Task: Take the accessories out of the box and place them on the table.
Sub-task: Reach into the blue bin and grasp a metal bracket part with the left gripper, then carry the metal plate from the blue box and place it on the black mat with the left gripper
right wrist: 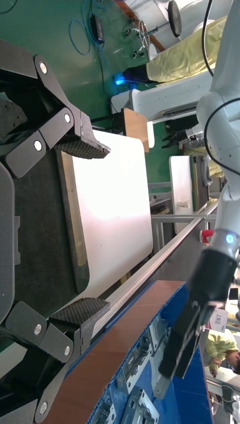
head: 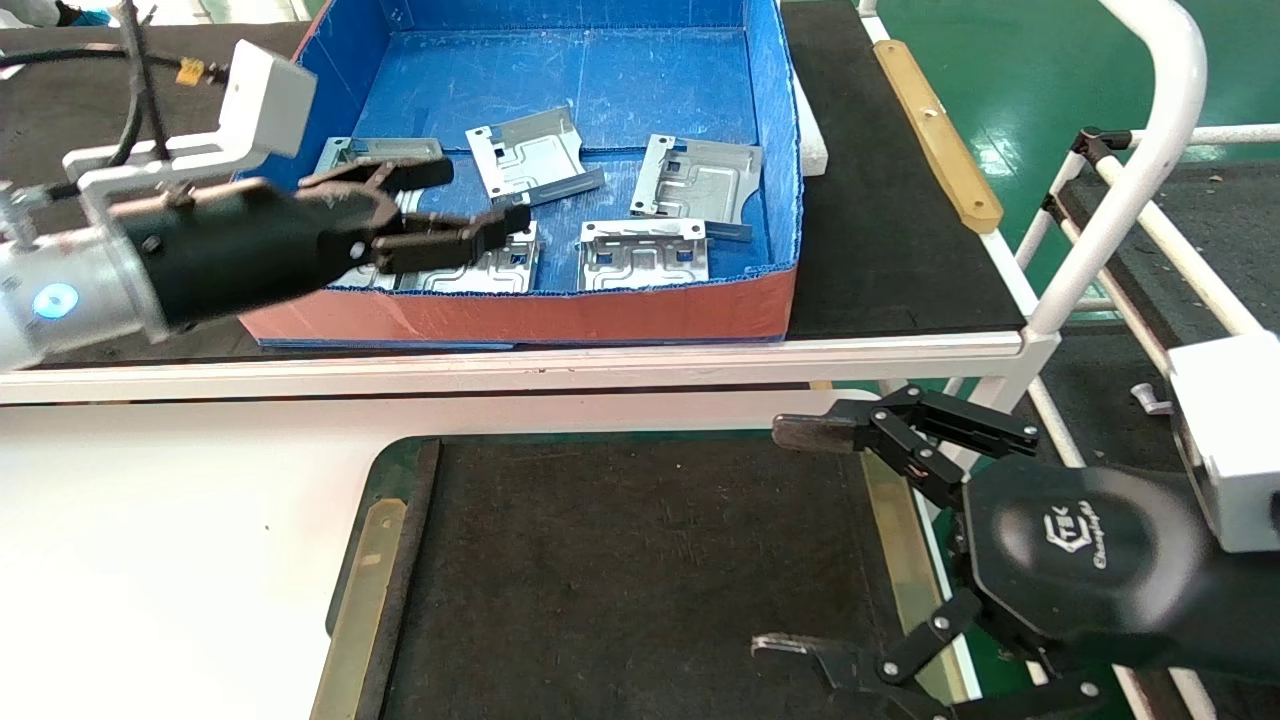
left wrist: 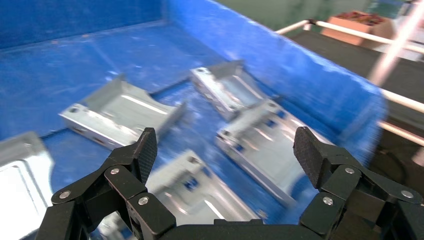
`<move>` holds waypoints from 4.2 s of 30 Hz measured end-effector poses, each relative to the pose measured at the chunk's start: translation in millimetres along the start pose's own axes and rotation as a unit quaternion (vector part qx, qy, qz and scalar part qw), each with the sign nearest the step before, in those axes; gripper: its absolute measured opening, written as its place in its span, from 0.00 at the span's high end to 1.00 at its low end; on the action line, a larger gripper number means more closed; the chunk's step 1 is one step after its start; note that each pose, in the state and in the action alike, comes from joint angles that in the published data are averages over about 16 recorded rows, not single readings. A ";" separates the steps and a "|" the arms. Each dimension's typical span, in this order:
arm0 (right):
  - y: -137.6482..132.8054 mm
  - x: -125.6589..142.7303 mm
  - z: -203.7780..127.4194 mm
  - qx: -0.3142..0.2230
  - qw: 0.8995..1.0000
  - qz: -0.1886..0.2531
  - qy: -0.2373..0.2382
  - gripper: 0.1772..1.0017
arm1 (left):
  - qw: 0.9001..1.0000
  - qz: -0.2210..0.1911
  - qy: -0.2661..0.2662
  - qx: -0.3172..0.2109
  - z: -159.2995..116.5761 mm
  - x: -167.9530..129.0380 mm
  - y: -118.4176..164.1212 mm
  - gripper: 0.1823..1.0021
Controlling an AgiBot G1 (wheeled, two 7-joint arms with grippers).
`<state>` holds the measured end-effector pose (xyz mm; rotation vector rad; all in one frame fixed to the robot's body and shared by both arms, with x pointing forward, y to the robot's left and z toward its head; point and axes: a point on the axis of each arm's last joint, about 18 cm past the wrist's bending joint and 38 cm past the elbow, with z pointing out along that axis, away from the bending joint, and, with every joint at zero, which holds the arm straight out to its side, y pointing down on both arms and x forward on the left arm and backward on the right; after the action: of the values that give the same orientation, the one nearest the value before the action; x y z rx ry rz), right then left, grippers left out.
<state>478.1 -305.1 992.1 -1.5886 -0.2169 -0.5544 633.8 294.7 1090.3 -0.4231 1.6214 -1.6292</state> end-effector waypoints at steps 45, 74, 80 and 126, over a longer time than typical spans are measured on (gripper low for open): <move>0.0 0.0 0.0 0.000 1.000 0.000 0.000 0.00 | 0.975 -0.119 -0.185 -0.032 104.0 -36.2 -10.9 0.00; 0.1 0.1 -0.1 0.000 1.000 0.000 0.000 0.00 | 0.965 -0.124 -0.229 -0.041 140.7 -43.3 -1.5 0.01; 0.1 0.1 -0.1 0.000 1.000 0.000 0.000 0.01 | 0.965 -0.125 -0.229 -0.041 139.9 -43.4 -1.7 0.04; 0.1 0.1 -0.1 0.000 1.000 0.000 0.000 0.91 | 0.966 -0.100 -0.237 -0.032 142.1 -45.4 -14.6 0.88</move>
<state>478.2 -305.2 992.1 -1.5883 -0.2163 -0.5546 759.9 227.5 1135.6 -0.9575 1.2995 -1.4742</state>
